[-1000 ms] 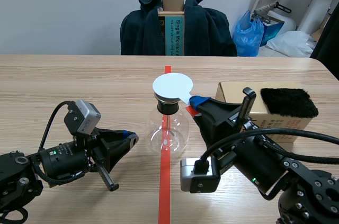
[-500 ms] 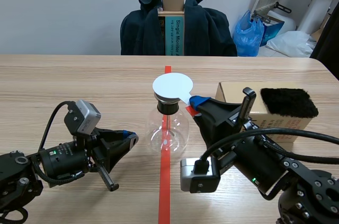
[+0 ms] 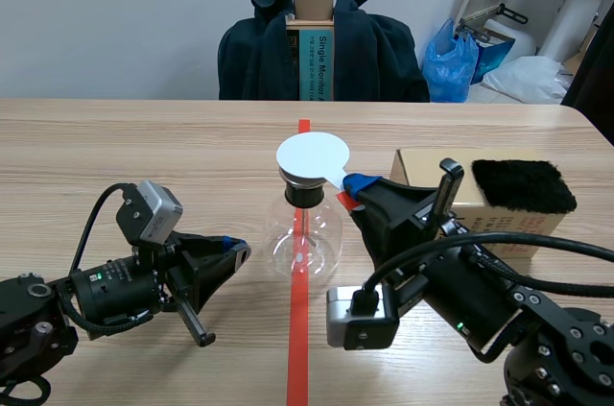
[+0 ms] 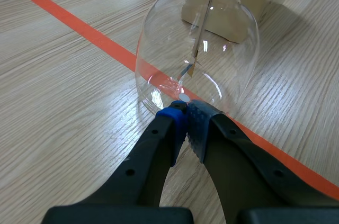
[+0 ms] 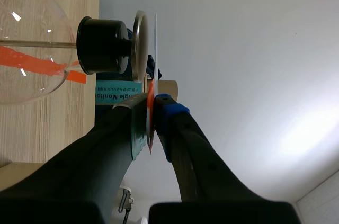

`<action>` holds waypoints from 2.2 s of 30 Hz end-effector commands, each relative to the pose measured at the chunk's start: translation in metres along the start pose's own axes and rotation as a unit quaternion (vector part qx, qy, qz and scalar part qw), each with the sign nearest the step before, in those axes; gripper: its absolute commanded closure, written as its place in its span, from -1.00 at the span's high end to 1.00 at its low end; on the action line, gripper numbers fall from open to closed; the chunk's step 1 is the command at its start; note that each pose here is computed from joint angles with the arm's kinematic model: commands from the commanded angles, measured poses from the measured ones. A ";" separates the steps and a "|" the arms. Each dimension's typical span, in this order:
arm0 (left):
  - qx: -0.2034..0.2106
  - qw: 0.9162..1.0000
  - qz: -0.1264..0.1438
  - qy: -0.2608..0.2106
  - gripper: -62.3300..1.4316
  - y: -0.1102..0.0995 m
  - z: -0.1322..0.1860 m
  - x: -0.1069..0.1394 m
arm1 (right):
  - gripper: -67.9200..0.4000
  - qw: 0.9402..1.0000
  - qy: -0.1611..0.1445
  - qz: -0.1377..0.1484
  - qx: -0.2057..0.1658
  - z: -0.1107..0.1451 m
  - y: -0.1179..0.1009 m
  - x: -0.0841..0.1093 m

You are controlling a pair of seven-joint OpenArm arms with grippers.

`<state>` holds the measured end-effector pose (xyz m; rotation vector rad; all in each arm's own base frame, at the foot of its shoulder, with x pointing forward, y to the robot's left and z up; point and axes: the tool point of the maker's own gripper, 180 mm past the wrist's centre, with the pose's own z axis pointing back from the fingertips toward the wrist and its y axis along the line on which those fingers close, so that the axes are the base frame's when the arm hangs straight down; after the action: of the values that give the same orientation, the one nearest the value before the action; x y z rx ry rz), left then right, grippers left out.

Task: Do the electroscope experiment.
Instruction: 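Hold the plate still at the electroscope, then move the plate toward and away from the electroscope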

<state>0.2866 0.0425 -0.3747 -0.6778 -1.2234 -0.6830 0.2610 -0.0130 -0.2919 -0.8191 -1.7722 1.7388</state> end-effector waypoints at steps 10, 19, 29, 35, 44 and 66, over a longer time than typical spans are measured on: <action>-0.003 1.000 -0.002 -0.026 -0.87 -0.001 -0.004 0.015 | -0.97 0.994 0.112 0.008 -0.016 0.002 -0.010 -0.045; -0.003 1.000 -0.002 -0.026 -0.87 -0.001 -0.004 0.015 | -0.97 0.978 0.206 0.006 -0.016 0.013 -0.011 -0.077; -0.003 1.000 -0.002 -0.026 -0.87 -0.001 -0.004 0.015 | -0.97 0.975 0.220 0.006 -0.016 0.015 -0.011 -0.082; -0.003 1.000 -0.002 -0.026 -0.87 -0.001 -0.004 0.015 | -0.97 0.985 0.173 0.007 -0.016 0.009 -0.011 -0.066; -0.003 1.000 -0.002 -0.026 -0.87 -0.001 -0.004 0.015 | -0.97 0.997 0.079 0.008 -0.016 0.000 -0.010 -0.033; -0.003 1.000 -0.002 -0.026 -0.87 -0.001 -0.004 0.015 | -0.97 1.000 -0.002 0.009 -0.015 -0.002 -0.010 -0.004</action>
<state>0.2866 0.0425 -0.3747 -0.6778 -1.2234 -0.6830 0.2606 -0.0126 -0.2917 -0.8148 -1.7755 1.7382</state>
